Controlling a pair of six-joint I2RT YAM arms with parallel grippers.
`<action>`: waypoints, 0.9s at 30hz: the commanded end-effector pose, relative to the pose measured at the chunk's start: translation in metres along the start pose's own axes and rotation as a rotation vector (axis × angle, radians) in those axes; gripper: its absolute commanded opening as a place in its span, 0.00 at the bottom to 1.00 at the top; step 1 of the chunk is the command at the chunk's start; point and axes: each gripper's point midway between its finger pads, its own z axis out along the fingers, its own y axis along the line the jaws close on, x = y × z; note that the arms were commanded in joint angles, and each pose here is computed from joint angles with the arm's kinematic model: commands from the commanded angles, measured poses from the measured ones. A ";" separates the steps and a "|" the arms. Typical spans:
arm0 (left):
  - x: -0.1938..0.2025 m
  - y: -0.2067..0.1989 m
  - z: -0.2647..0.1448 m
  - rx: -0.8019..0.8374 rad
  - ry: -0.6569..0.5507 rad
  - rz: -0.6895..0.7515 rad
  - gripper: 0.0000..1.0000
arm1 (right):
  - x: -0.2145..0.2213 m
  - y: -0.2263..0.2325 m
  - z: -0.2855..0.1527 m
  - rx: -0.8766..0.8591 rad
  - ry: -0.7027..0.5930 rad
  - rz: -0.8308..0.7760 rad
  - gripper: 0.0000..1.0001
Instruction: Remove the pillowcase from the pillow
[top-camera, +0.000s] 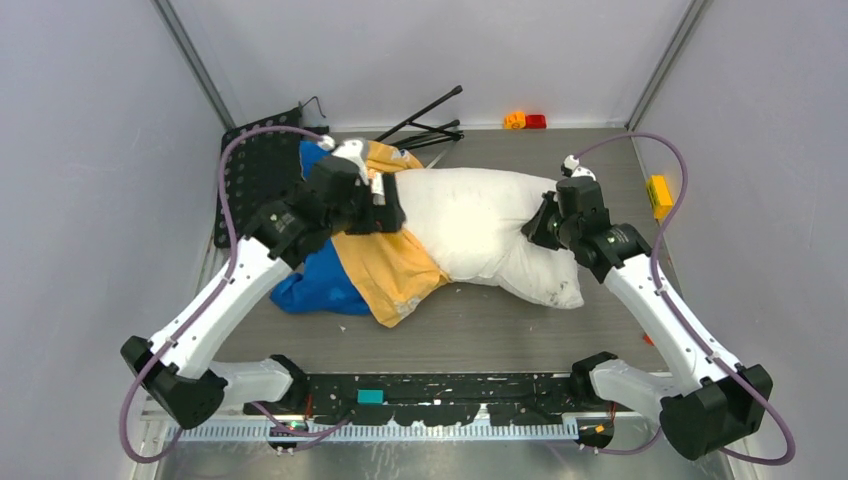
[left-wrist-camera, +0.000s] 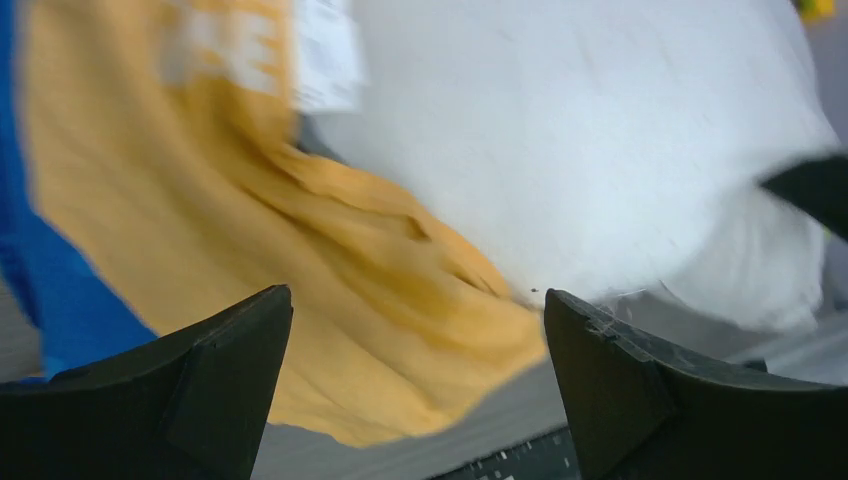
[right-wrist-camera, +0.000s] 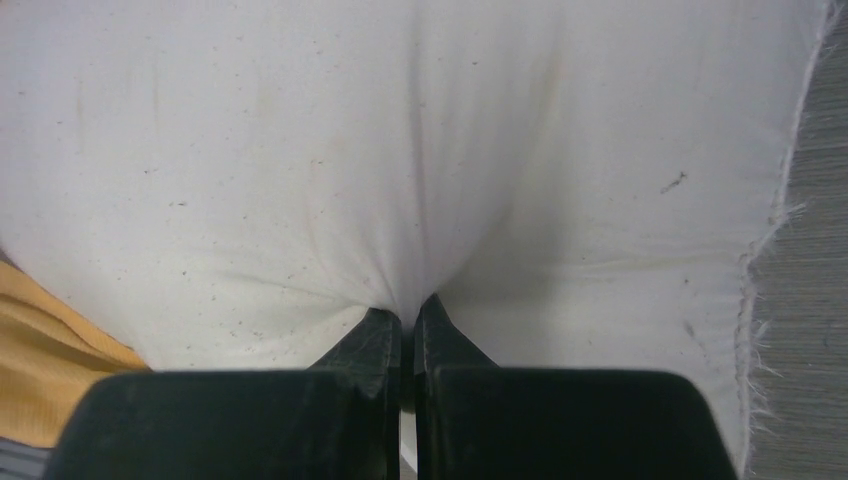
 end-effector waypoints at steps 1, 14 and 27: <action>0.046 -0.058 -0.045 0.160 0.078 0.006 1.00 | -0.047 0.046 -0.013 -0.156 -0.132 0.061 0.00; 0.130 -0.092 -0.020 0.086 0.052 -0.432 1.00 | -0.036 0.067 -0.014 -0.209 -0.105 0.057 0.00; 0.129 -0.038 0.019 -0.288 -0.040 -0.443 0.93 | -0.032 0.055 -0.023 -0.168 -0.119 0.038 0.00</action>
